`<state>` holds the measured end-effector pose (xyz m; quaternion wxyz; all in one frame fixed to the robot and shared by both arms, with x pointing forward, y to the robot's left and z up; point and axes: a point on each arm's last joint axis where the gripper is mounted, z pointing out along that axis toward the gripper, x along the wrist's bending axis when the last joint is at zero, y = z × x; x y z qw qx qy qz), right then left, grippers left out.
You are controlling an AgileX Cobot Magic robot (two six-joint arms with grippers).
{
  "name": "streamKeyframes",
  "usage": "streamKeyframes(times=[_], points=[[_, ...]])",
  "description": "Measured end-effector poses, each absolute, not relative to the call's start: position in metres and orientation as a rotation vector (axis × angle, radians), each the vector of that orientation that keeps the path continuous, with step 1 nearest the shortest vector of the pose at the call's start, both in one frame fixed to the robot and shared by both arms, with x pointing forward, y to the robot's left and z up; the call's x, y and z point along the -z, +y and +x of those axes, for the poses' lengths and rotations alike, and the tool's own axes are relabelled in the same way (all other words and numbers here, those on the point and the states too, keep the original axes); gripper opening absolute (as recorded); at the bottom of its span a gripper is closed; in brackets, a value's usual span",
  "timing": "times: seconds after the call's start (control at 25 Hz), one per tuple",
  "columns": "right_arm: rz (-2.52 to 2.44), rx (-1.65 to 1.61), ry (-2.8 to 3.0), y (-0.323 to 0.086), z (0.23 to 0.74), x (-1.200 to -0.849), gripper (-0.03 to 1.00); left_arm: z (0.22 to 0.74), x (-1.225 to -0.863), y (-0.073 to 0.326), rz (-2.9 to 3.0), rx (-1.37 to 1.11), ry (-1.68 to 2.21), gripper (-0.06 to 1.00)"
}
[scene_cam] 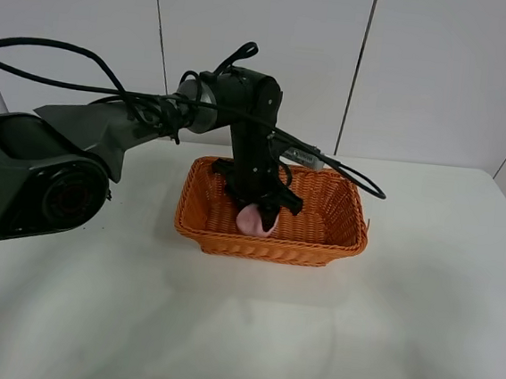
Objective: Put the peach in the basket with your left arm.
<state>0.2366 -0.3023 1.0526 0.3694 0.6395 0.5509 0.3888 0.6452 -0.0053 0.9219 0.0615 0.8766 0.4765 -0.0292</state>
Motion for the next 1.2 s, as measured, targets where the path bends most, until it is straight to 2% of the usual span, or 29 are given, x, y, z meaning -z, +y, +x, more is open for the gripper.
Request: streamKeyframes(times=[0.12,0.24,0.56,0.76,0.92,1.2], points=[[1.641,-0.998,1.414,-0.302,0.237,-1.053,0.69,0.645,-0.925,-0.006,2.642,0.097,1.442,0.79],[1.641,-0.998,1.414,-0.302,0.237,-1.053,0.69,0.645,-0.940,-0.004,2.613,0.087,1.433,0.80],[1.641,-0.998,1.414,-0.302,0.237,-1.053,0.69,0.651,-1.023,0.022,2.443,-0.025,1.403,0.80],[1.641,-0.998,1.414,-0.302,0.237,-1.053,0.69,0.667,-1.029,0.052,2.394,-0.051,1.467,0.81],[1.641,-0.998,1.414,-0.302,0.237,-1.053,0.69,0.691,-1.023,0.099,2.362,-0.102,1.581,0.81],[1.641,-0.998,1.414,-0.302,0.237,-1.053,0.69,0.724,-1.012,0.218,2.237,-0.217,1.895,0.81]])
